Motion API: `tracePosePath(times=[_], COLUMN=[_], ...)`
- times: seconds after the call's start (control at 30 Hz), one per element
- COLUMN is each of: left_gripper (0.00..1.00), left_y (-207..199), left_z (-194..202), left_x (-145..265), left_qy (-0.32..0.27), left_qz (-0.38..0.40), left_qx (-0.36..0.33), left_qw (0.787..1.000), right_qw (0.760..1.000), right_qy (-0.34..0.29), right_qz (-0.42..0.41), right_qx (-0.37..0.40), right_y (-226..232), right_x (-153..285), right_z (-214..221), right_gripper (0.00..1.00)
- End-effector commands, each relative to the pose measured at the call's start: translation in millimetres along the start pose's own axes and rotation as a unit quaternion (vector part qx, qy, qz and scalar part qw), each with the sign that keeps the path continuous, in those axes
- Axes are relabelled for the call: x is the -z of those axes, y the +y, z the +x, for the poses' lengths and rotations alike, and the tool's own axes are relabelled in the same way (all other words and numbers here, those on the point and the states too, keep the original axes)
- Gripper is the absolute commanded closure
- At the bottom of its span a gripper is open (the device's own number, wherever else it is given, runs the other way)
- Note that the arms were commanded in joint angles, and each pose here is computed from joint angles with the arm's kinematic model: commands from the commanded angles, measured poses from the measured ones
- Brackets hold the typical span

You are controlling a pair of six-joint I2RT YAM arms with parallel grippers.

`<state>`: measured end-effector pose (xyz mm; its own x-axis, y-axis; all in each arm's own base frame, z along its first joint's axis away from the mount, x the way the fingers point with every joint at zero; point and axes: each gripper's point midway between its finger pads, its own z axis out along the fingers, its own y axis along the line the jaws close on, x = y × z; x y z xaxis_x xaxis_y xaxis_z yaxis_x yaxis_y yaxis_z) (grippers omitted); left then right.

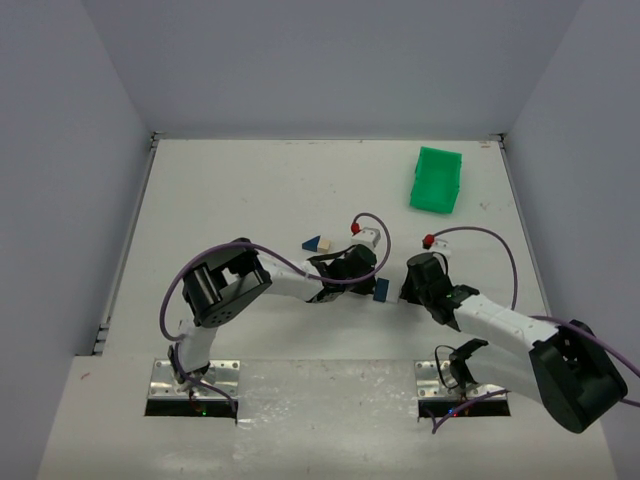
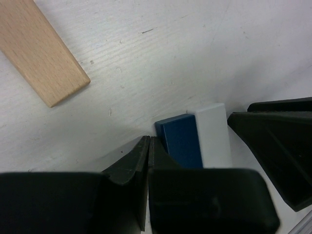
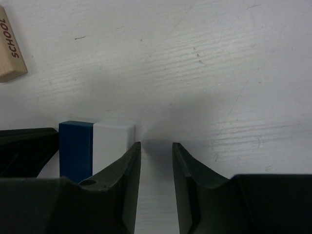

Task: Build the wood block tower

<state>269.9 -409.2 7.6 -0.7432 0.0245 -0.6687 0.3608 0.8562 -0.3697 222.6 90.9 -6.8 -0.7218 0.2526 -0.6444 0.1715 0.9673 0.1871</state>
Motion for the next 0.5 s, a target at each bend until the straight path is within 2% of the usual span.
tracePosePath(times=[0.0,0.17,0.23,0.27,0.3,0.37,0.4,0.43,0.47], left_gripper=[1.0,1.0,1.0,0.99,0.93,0.74,0.62,0.32,0.09], left_y=[2,14,16,19,22,36,45,49,56], left_z=[-26,-56,-85,-92,-104,-128,-138,-150,-160], left_x=[5,25,47,55,66,89,98,114,129], left_qy=[-0.035,-0.077,-0.117,-0.127,-0.142,-0.174,-0.188,-0.206,-0.223], left_qz=[-0.021,-0.068,-0.075,-0.076,-0.074,-0.074,-0.077,-0.076,-0.079], left_qx=[0.006,0.002,0.01,0.013,0.017,0.031,0.035,0.041,0.047], left_qw=[0.999,0.995,0.99,0.989,0.987,0.982,0.979,0.975,0.97], right_qw=[1.0,0.999,0.999,0.998,0.997,0.993,0.991,0.988,0.984], right_qy=[-0.019,-0.037,-0.053,-0.064,-0.071,-0.086,-0.093,-0.099,-0.107], right_qz=[0.013,0.012,-0.002,-0.017,-0.034,-0.071,-0.084,-0.104,-0.12], right_qx=[-0.011,-0.01,-0.002,0.008,0.016,0.027,0.043,0.057,0.071], right_y=[-3,-1,6,11,18,32,37,45,51], right_x=[3,11,16,21,25,34,38,42,47], right_z=[-11,-25,-37,-44,-50,-62,-66,-72,-77], right_gripper=[0.67,0.66,0.63,0.6,0.58,0.47,0.38,0.18,0.04])
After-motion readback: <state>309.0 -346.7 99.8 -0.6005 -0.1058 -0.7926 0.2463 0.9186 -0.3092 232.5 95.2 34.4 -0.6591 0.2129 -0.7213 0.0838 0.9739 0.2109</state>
